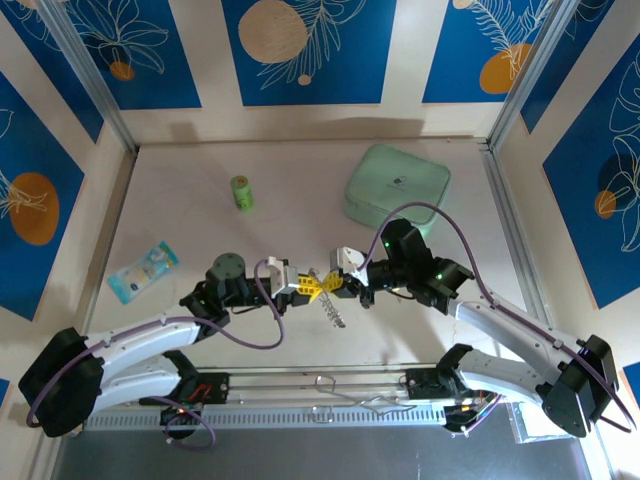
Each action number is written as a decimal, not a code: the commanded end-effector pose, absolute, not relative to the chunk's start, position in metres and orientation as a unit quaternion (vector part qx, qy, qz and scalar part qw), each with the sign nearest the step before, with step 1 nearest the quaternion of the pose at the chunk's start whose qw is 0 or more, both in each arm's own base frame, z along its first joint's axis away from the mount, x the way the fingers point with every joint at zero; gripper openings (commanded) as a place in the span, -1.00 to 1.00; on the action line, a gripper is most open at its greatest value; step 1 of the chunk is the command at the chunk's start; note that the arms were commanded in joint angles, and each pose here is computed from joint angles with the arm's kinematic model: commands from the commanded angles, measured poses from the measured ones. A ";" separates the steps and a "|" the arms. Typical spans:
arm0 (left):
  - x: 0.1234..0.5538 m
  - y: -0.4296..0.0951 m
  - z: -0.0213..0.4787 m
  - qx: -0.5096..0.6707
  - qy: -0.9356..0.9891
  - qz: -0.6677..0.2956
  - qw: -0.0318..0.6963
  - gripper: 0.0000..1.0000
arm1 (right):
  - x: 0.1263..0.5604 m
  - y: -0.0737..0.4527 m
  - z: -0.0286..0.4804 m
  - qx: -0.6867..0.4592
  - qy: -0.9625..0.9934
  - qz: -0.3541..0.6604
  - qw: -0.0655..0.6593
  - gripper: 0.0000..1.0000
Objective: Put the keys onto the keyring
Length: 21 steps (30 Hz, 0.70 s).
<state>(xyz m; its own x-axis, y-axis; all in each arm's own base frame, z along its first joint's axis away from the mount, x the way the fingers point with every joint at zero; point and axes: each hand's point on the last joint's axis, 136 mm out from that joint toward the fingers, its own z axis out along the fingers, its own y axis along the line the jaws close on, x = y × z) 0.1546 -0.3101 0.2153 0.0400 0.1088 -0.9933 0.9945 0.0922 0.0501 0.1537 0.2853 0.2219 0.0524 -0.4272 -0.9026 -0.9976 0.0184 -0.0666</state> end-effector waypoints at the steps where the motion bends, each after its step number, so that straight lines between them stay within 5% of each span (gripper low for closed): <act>1: 0.156 -0.311 0.227 0.513 0.527 -0.428 0.525 -0.72 | 0.149 0.287 0.224 -0.621 0.584 0.346 0.393 -1.00; 11: 0.161 -0.305 0.204 0.566 0.576 -0.359 0.468 -0.60 | 0.152 0.289 0.209 -0.674 0.603 0.249 0.345 -1.00; 18: 0.160 -0.308 0.215 0.564 0.559 -0.369 0.483 -1.00 | 0.146 0.297 0.207 -0.684 0.598 0.253 0.330 -0.98; 21: 0.157 -0.308 0.219 0.560 0.547 -0.377 0.495 -1.00 | 0.147 0.294 0.213 -0.664 0.600 0.277 0.349 -0.58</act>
